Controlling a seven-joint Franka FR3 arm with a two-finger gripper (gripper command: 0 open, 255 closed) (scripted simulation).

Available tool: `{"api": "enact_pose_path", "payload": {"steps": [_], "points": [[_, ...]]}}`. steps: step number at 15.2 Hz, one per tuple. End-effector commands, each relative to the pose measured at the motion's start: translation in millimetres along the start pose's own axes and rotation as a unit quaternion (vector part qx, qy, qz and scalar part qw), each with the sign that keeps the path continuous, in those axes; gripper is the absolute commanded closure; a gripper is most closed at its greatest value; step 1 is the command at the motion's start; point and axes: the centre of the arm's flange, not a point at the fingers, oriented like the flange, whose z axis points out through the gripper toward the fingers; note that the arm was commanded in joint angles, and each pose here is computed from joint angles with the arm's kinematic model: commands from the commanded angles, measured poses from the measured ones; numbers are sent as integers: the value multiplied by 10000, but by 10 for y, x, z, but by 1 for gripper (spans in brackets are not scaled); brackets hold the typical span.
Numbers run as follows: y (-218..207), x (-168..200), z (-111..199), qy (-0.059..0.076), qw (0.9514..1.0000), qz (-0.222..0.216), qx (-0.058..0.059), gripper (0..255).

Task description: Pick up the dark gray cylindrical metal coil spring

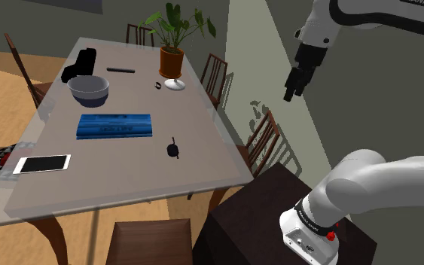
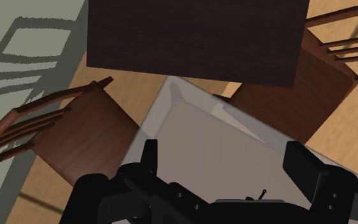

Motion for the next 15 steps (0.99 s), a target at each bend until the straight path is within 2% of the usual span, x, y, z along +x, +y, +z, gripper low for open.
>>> {"api": "enact_pose_path", "payload": {"steps": [1, 15], "points": [[0, 0, 0, 0, 10000, 0, 0, 0], [-631, 1202, 1211, 159, 9998, -79, -39, 0]]}}
